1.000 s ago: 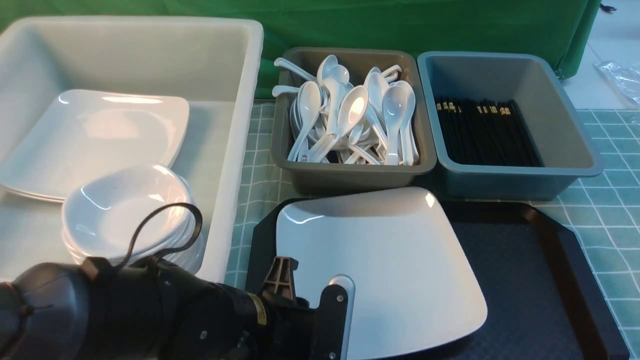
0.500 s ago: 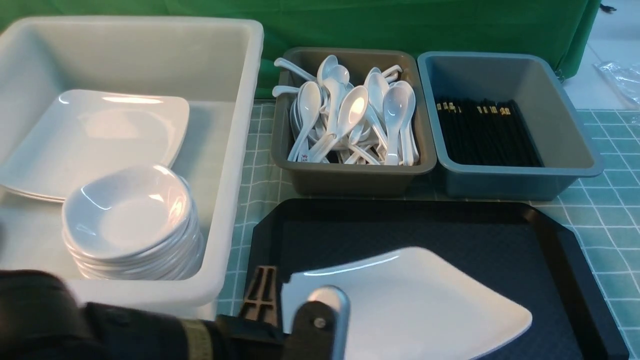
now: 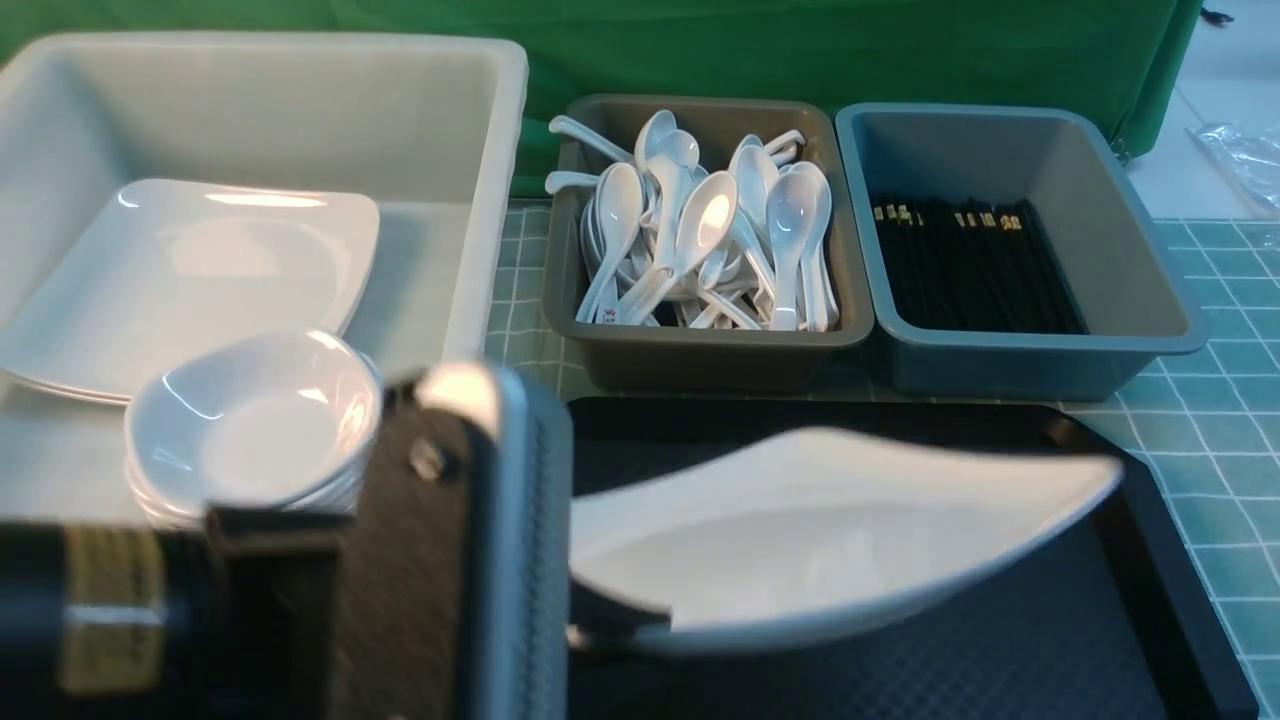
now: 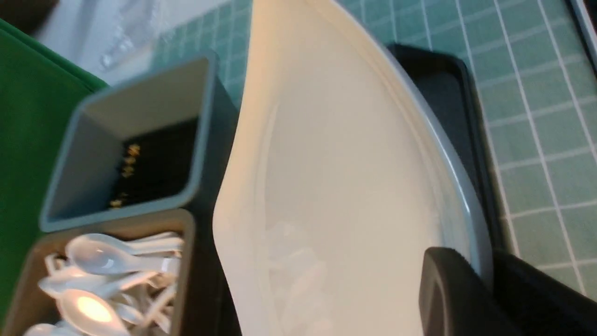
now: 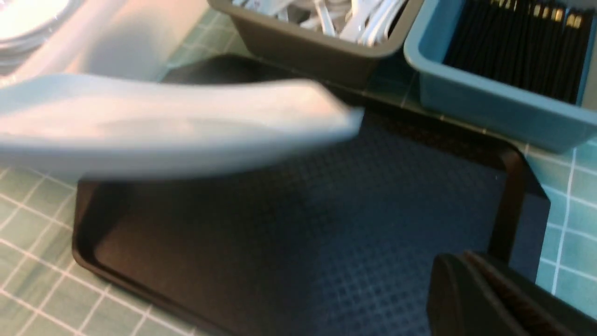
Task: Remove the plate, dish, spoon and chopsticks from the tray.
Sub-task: Use the left arm to put the plate into the large storage box on the left
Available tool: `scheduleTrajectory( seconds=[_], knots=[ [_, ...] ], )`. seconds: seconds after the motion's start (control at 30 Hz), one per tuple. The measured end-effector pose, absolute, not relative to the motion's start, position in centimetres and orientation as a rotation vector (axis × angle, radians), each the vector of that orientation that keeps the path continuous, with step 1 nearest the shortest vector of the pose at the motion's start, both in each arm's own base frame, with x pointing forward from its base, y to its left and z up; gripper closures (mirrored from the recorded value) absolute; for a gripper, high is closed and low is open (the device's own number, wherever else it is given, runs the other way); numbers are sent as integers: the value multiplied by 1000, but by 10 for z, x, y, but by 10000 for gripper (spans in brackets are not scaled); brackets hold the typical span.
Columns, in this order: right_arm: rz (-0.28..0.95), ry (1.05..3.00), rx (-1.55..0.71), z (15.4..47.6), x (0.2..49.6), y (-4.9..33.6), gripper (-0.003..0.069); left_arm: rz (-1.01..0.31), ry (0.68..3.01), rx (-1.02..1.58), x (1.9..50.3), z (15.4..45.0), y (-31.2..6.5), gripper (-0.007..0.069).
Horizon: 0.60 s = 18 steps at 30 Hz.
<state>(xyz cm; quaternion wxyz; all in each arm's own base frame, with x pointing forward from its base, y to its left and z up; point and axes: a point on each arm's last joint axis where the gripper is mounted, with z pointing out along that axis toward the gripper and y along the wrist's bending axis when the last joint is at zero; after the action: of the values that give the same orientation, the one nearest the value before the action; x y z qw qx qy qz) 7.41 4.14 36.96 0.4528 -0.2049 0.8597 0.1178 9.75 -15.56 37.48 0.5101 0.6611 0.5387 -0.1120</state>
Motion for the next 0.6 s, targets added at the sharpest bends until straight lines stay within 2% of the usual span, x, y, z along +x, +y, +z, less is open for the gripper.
scheduleTrajectory(
  seconds=[0.1, 0.23, 0.27, 0.3, 0.4, 0.43, 0.47, 0.53, 0.6],
  knots=[
    [302, 2099, -503, 372, 75, 42, 639, -230, 1284, 1539, 98, 399, -150, 591],
    [312, 2077, -502, 374, 78, 45, 639, -105, 1351, 1480, 106, 411, -139, 591],
    [314, 2073, -502, 374, 79, 46, 639, -39, 1385, 1453, 111, 413, -134, 591],
    [313, 2075, -503, 374, 79, 46, 639, -36, 1391, 1453, 112, 413, -134, 591],
    [307, 2089, -512, 373, 87, 52, 639, 249, 1521, 1376, 138, 409, -115, 591],
    [304, 2094, -515, 373, 88, 54, 639, 271, 1537, 1368, 142, 408, -114, 591],
    [296, 2102, -525, 374, 94, 58, 639, 394, 1612, 1324, 158, 404, -104, 591],
    [293, 2106, -530, 374, 96, 60, 639, 443, 1652, 1302, 168, 401, -99, 591],
    [286, 2111, -544, 374, 101, 64, 639, 526, 1748, 1249, 200, 388, -89, 591]
  ],
)
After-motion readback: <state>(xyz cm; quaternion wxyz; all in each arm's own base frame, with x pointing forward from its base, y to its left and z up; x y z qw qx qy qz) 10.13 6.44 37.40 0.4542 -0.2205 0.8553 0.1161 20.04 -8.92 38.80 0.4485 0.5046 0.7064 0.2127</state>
